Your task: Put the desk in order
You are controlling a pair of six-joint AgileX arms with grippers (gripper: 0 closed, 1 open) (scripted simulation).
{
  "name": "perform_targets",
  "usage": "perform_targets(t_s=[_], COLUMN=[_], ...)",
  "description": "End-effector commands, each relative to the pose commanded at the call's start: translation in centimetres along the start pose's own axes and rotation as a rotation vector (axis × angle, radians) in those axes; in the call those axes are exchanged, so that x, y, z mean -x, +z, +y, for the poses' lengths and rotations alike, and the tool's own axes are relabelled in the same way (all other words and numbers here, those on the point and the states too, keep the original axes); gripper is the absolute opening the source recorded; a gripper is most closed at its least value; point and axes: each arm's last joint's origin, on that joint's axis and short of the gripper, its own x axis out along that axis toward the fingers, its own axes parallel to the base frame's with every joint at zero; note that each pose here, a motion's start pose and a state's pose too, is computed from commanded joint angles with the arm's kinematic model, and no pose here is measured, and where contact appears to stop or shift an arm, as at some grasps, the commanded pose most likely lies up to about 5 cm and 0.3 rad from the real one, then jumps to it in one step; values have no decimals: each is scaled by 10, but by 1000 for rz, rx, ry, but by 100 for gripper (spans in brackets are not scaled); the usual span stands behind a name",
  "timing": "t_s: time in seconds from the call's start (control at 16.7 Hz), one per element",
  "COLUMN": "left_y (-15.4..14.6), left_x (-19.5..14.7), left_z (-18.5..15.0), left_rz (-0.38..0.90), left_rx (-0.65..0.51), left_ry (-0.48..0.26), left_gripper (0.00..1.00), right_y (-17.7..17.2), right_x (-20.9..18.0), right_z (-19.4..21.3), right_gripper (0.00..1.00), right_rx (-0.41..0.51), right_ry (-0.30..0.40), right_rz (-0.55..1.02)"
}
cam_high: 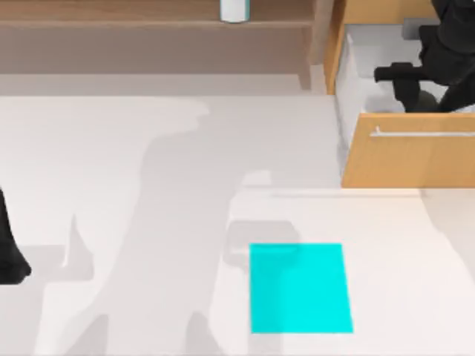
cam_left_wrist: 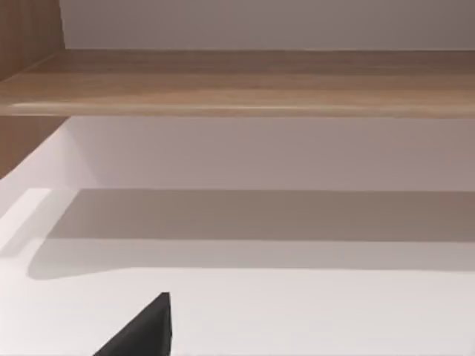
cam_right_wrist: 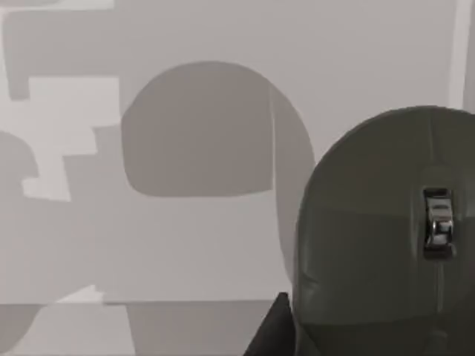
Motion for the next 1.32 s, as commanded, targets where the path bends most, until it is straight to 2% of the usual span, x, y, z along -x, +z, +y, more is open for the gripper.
perform_targets(t_s=[0.3, 0.54, 0.72, 1.02, 1.32], left_y=[0, 0, 0, 0, 0], left_x=[0, 0, 0, 0, 0], left_z=[0, 0, 0, 0, 0], left_rz=[0, 0, 0, 0, 0], left_rx=[0, 0, 0, 0, 0], left_ry=[0, 0, 0, 0, 0], left_gripper=[100, 100, 100, 100, 100], right_y=[-16, -41, -66, -115, -166], right_x=[69, 119, 139, 133, 88], right_z=[10, 37, 65, 115, 156], right_gripper=[0, 0, 0, 0, 0], right_rx=[-46, -71, -73, -56, -36], right_ry=[4, 52, 102, 166, 151], right_rz=[-141, -267, -313, -283, -156])
